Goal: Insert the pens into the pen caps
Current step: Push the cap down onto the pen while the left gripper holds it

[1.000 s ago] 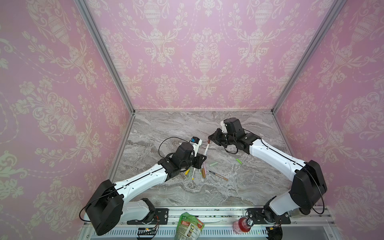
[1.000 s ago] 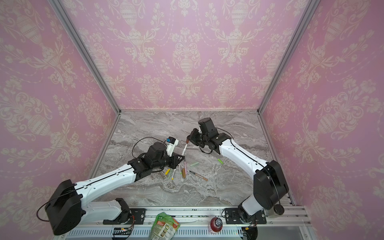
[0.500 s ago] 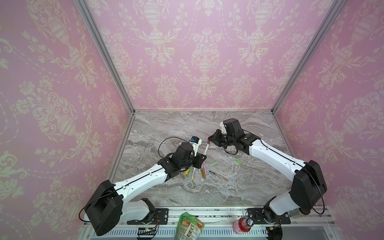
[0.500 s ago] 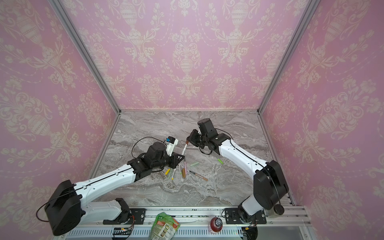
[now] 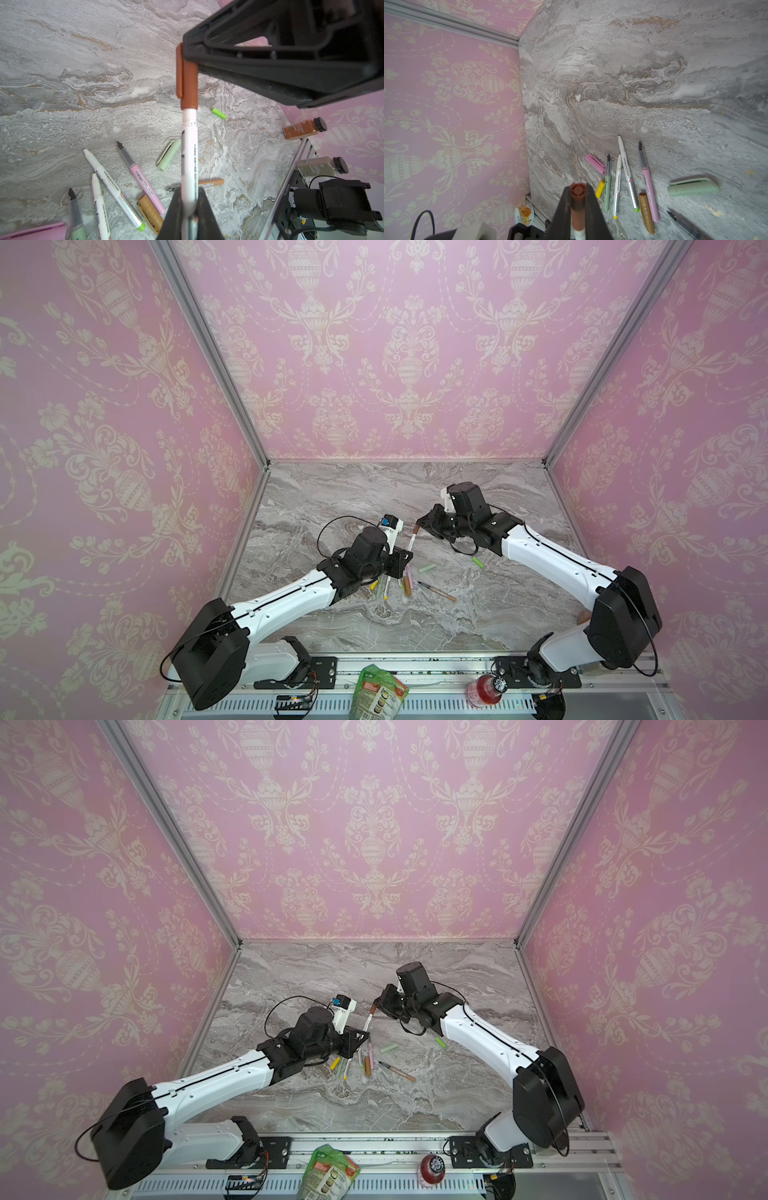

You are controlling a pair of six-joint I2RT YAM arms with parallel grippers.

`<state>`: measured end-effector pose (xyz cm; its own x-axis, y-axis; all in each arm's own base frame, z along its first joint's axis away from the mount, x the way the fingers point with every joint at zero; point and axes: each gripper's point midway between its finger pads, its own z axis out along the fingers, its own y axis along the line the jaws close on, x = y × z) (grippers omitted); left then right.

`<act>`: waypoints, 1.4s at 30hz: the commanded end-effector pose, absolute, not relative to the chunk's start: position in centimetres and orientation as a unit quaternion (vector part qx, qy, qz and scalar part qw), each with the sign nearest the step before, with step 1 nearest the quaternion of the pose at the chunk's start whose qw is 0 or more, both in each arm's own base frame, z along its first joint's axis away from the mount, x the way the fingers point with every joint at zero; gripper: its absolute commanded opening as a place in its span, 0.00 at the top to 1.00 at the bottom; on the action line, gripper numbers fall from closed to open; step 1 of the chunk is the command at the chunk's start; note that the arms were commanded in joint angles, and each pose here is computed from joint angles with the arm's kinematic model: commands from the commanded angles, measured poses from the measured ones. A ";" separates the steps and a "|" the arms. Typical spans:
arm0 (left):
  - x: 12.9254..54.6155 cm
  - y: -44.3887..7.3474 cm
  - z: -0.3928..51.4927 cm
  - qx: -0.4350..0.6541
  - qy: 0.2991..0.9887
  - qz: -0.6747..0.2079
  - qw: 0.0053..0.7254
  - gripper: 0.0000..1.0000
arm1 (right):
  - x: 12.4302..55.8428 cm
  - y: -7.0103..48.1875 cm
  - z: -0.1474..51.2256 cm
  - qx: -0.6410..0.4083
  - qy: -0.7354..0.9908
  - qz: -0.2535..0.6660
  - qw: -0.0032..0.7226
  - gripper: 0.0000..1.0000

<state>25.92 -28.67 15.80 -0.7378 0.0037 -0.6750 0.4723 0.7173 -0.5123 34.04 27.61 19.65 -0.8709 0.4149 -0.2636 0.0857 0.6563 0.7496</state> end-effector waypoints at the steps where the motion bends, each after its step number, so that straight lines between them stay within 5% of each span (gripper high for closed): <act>1: 27.4 -28.5 16.8 0.115 0.857 -0.346 0.365 1.00 | 32.3 27.7 18.5 0.136 0.896 0.383 0.181 1.00; 18: 28.1 -30.0 19.5 0.148 0.832 -0.365 0.390 1.00 | 30.6 30.5 16.1 0.110 0.905 0.389 0.130 0.99; 32: 25.9 -29.7 17.0 0.217 0.841 -0.347 0.354 1.00 | 32.8 26.2 25.6 0.072 0.884 0.393 0.240 0.45; 38: 25.0 -30.3 17.6 0.242 0.825 -0.369 0.354 1.00 | 33.5 24.4 26.3 0.067 0.892 0.369 0.253 0.41; 42: 24.1 -31.2 18.3 0.270 0.807 -0.396 0.345 1.00 | 34.2 24.4 25.2 0.061 0.902 0.349 0.247 0.47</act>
<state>25.18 -30.42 16.88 -0.6617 0.1330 -0.7378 0.6334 0.6257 -0.4553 34.03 24.80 26.75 -0.8546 0.3286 -0.4020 -0.0667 0.6983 0.7127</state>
